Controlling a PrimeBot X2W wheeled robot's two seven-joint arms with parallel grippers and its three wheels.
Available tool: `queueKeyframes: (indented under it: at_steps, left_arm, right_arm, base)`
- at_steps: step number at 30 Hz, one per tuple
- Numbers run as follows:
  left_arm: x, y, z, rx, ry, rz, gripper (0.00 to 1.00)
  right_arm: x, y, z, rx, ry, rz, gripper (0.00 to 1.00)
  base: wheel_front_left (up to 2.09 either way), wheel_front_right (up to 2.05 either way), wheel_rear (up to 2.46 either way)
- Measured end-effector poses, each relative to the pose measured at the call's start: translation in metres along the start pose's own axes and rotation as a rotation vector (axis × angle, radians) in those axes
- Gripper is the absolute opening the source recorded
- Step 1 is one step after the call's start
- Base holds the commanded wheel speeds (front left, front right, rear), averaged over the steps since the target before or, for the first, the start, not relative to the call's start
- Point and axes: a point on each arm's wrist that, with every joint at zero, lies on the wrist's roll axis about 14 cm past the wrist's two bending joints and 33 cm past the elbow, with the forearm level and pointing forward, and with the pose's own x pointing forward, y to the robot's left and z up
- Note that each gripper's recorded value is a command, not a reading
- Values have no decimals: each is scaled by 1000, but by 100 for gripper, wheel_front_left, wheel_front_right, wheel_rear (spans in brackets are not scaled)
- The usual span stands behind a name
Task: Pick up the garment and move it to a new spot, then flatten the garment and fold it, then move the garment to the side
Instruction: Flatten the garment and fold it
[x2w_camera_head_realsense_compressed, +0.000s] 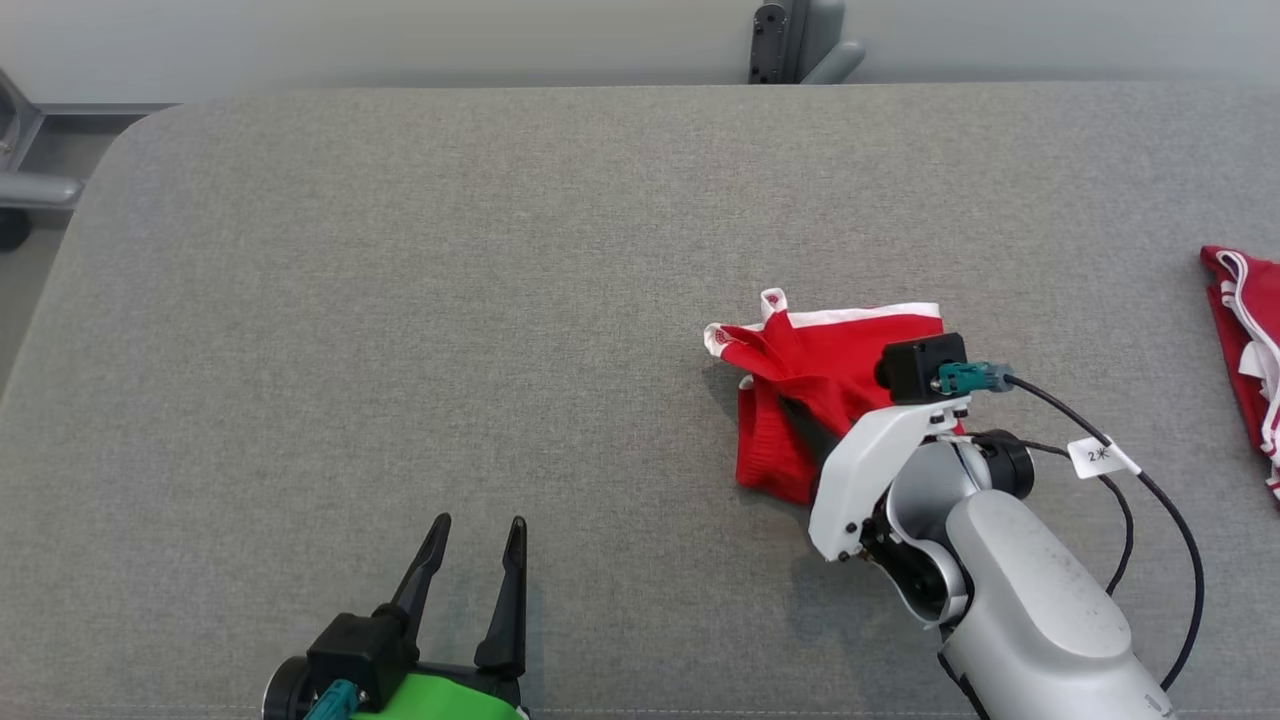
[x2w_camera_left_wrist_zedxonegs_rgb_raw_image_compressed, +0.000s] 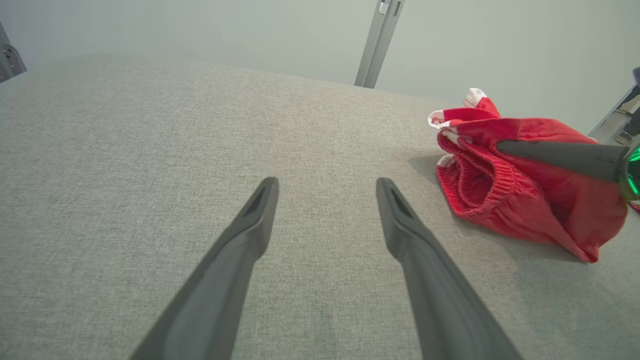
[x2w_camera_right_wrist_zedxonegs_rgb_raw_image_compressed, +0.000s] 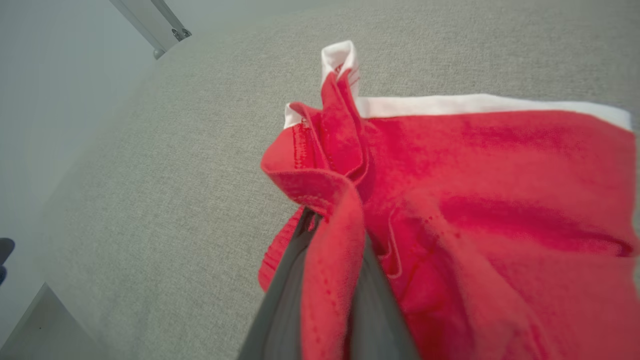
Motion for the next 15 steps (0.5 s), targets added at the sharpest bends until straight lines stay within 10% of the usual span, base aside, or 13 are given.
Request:
queueKeyframes:
  at_steps: [6, 7, 8, 9, 15]
  left_arm:
    - [-4, 9, -1, -4, 1, 34, 100]
    - [-4, 10, -1, -4, 0, 37, 100]
    - [-4, 11, 0, -5, 0, 40, 100]
    - [-4, 11, 0, -5, -1, 41, 100]
    - [-9, 12, -1, -8, 0, 48, 100]
  right_arm:
    - [8, 6, -12, -20, 22, 6, 0]
    - [8, 5, -11, -27, 17, 4, 9]
    - [8, 5, -10, -30, 8, 1, 42]
    - [8, 4, -8, -31, -6, -2, 94]
    - [-7, -1, 20, -25, -154, -26, 100]
  base:
    - [0, 0, 0]
    - [0, 0, 0]
    - [0, 0, 0]
    - [0, 0, 0]
    - [0, 0, 0]
